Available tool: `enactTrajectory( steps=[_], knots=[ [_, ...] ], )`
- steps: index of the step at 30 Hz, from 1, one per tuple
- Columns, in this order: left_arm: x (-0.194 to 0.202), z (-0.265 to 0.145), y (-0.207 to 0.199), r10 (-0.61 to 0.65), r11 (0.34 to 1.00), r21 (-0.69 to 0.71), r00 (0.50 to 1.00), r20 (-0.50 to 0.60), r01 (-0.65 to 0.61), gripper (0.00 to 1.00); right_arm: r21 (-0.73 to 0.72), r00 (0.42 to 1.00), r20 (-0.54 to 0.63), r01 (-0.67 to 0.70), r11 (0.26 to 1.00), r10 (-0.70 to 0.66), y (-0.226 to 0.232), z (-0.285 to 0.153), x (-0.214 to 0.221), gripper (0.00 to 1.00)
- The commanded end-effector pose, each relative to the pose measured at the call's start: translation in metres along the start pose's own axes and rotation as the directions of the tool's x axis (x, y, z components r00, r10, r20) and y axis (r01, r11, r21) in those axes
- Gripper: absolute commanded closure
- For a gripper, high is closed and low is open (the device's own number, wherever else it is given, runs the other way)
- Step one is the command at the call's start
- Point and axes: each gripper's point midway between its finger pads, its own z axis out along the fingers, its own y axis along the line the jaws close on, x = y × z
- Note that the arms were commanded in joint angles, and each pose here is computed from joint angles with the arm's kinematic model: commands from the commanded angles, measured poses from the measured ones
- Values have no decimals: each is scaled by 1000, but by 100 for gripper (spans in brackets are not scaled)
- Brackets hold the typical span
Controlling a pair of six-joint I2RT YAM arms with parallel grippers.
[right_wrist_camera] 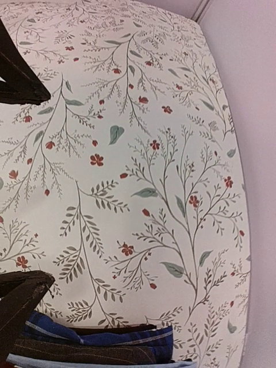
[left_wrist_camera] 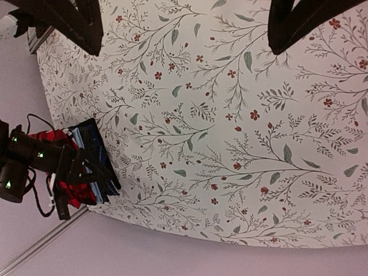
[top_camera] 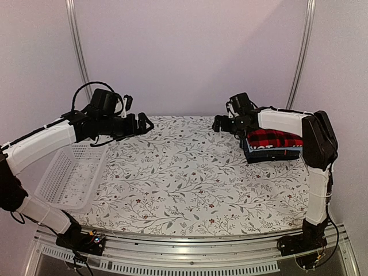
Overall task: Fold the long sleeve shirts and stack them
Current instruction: Move the square-folded shirt to the corner of the board, then reset both arms
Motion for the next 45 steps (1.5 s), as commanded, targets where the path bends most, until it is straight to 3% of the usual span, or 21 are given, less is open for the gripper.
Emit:
enactTrajectory(
  steps=[1, 12, 26, 37, 45],
  knots=[
    [-10, -7, 1, 36, 999, -3, 998, 49, -36, 0, -68, 989, 129, 79, 995, -69, 48, -59, -39, 1],
    [-19, -34, 0, 119, 993, -1, 982, 146, -120, 0, -131, 937, 337, 148, 980, -96, 73, -178, -38, 1],
    [1, -44, 13, 167, 986, -12, 971, 169, -167, 0, -157, 877, 475, 166, 974, -73, 21, -285, 27, 1],
    [7, -57, 19, 150, 988, -3, 961, 232, -154, 0, -128, 838, 537, 192, 973, -95, -2, -315, 48, 1],
    [8, -59, 19, 151, 988, -1, 960, 235, -155, 0, -115, 838, 535, 203, 972, -111, -2, -313, 48, 1]
  ],
)
